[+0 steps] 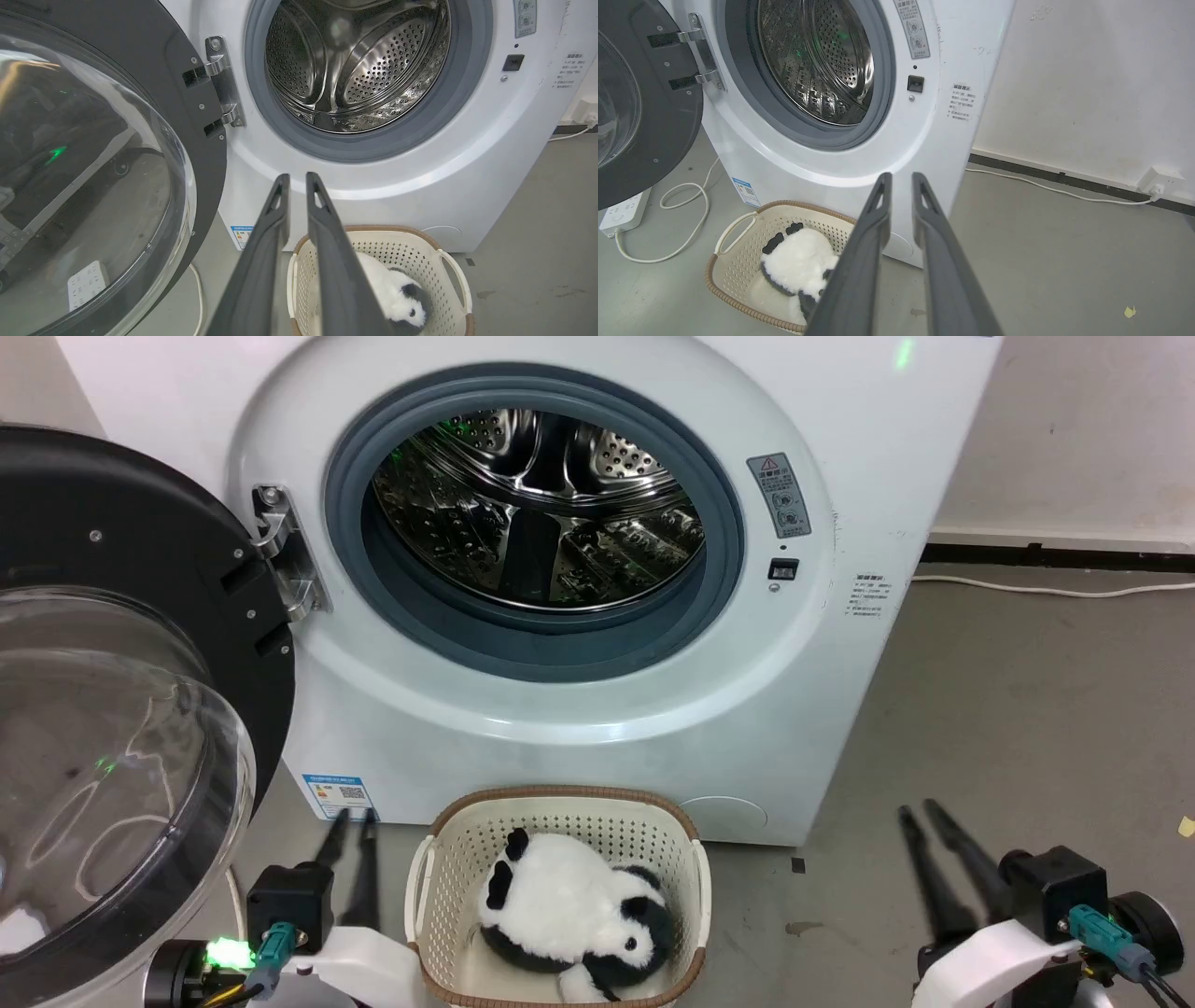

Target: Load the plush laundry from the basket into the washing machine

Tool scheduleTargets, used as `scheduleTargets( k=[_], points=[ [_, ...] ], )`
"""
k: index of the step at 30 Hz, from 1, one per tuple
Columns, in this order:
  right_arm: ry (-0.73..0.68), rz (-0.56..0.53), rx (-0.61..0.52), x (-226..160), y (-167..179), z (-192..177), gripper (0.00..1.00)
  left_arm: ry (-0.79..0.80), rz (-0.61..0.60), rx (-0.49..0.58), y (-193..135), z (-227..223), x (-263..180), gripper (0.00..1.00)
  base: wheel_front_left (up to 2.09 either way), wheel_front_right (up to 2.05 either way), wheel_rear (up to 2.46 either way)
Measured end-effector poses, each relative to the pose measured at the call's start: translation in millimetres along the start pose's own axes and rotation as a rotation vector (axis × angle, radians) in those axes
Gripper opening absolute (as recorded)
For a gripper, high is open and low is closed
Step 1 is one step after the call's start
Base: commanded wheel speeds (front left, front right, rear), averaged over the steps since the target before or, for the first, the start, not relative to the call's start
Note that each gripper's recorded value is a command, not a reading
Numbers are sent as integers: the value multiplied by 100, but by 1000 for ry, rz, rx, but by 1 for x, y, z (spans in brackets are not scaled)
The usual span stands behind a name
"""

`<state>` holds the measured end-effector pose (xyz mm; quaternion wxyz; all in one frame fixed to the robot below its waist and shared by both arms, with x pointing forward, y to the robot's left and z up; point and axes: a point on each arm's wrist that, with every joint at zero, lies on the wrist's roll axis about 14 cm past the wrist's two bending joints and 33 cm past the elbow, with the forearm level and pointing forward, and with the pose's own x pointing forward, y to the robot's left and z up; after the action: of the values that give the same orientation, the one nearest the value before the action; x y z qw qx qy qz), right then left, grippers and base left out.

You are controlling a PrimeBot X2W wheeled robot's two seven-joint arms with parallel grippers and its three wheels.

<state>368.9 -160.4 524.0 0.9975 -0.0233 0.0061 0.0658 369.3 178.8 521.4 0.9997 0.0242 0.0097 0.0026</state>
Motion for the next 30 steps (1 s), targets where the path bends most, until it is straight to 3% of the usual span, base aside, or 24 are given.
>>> scheduleTargets(
  k=[17,30],
  points=[
    [-13,-18,28,-1,-6,0,100,-6,-27,-14,-11,-2,2,100,0,0,0],
    [18,-58,68,0,-19,-17,100,59,-95,-21,-34,-29,20,100,0,0,0]
  ],
)
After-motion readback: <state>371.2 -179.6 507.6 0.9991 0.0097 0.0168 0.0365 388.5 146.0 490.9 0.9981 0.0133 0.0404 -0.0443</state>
